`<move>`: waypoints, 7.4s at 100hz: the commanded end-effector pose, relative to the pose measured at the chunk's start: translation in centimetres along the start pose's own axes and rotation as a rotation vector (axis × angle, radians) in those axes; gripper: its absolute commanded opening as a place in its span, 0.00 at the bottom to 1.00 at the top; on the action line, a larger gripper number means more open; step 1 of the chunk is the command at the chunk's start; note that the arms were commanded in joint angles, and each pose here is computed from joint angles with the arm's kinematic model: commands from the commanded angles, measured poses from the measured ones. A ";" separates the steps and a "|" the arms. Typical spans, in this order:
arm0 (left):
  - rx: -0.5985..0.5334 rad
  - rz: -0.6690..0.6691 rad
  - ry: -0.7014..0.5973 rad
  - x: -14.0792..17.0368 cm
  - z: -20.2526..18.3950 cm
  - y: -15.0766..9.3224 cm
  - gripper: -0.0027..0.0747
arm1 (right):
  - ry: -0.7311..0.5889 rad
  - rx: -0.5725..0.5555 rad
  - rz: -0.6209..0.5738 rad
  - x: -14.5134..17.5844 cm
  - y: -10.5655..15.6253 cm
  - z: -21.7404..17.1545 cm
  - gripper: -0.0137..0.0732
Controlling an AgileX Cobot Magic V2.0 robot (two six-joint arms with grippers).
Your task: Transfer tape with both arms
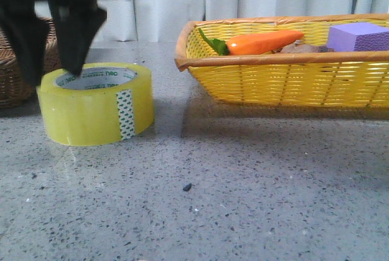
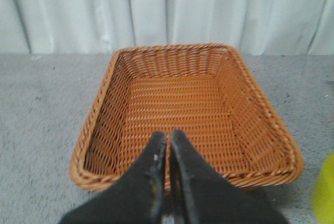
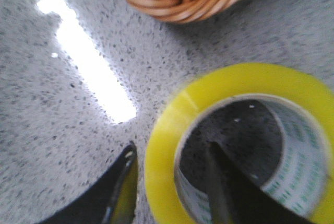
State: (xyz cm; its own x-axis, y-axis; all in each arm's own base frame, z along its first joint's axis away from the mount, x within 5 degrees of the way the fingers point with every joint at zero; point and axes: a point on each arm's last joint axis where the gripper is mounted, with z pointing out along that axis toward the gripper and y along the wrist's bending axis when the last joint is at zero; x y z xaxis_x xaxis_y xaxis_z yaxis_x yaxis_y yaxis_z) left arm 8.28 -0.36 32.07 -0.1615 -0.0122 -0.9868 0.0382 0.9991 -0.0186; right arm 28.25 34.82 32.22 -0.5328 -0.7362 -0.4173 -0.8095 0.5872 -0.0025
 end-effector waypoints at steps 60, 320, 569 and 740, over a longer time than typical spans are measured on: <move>0.432 0.099 -0.089 -4.6 0.8 -4.6 0.46 | -0.552 0.270 0.016 7.2 -1.2 -26.8 0.07; 0.679 0.339 0.641 -0.7 15.5 -19.9 0.18 | -0.750 0.442 0.172 19.6 -2.1 -29.4 0.07; 0.191 0.126 0.603 -4.3 25.2 -4.6 0.36 | -0.763 0.438 0.152 19.6 -2.1 -28.7 0.07; 0.131 -0.053 -0.209 5.0 -0.1 -0.8 0.01 | -1.213 0.555 -0.026 40.6 -0.7 -17.1 0.07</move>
State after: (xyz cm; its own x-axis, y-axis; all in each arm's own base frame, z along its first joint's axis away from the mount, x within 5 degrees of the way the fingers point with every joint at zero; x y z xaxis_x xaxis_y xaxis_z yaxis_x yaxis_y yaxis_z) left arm 7.67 -1.45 26.11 -0.0754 -0.0298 -0.9967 0.1778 0.9831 -0.0429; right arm 3.46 -0.85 30.13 0.1871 -0.1772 -0.9662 -0.4679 0.8488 -0.2463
